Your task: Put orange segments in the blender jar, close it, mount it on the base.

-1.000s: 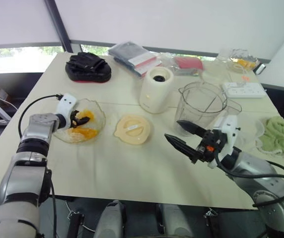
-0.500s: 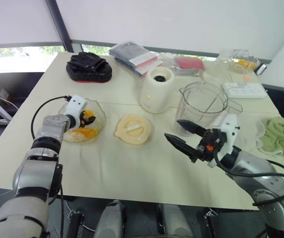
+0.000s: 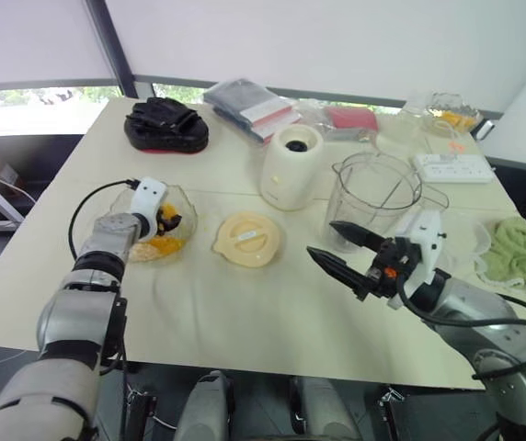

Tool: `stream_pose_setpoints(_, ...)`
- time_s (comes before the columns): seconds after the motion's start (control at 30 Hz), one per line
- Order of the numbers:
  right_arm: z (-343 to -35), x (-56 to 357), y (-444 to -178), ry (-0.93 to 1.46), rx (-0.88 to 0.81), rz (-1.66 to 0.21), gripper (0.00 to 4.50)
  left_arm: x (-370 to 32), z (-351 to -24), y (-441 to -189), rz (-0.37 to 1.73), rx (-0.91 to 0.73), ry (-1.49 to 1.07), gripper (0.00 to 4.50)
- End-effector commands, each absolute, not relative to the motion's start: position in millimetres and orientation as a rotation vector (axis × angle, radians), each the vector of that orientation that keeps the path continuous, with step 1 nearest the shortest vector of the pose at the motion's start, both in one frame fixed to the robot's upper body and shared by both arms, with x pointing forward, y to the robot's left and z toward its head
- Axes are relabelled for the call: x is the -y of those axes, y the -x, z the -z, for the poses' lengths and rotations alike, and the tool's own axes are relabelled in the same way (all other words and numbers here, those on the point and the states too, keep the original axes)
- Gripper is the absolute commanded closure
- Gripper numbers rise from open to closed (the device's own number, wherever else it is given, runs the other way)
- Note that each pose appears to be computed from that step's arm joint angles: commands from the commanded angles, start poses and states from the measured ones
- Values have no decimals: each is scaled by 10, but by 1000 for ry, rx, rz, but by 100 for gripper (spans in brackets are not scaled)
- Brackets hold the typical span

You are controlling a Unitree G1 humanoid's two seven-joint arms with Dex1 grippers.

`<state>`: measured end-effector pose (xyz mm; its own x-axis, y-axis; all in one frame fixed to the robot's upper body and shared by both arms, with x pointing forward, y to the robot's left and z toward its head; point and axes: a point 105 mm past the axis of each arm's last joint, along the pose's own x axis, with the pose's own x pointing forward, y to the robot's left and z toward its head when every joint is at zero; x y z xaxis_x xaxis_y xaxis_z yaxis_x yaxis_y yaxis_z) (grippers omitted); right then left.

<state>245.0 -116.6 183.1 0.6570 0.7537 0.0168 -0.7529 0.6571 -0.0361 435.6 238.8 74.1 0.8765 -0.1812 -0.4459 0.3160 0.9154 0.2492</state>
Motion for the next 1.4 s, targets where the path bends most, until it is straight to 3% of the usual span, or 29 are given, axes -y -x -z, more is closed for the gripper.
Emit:
stream_pose_setpoints(0.03,-1961,1170,-2418,55,82,-860,110,-2372,-882,-4429,241,-397,-331,121)
stream_pose_setpoints(0.13,-1960,1185,-2422,58,81,-854,110,-2339,-888,-4438,249,-394,-336,121)
stream_pose_setpoints(0.23,-1954,1196,-2428,61,79,-848,104,-2297,-894,-4445,267,-389,-348,201)
stream_pose_setpoints(0.4,-1955,1197,-2442,62,82,-840,104,-2254,-910,-4452,288,-379,-378,447)
stream_pose_setpoints(1.1,-1944,1217,-2476,80,69,-853,104,-2358,-769,-4304,323,-357,-352,447)
stream_pose_setpoints(1.4,-1932,1209,-2492,89,55,-881,104,-2451,-990,-4136,352,-106,-117,447)
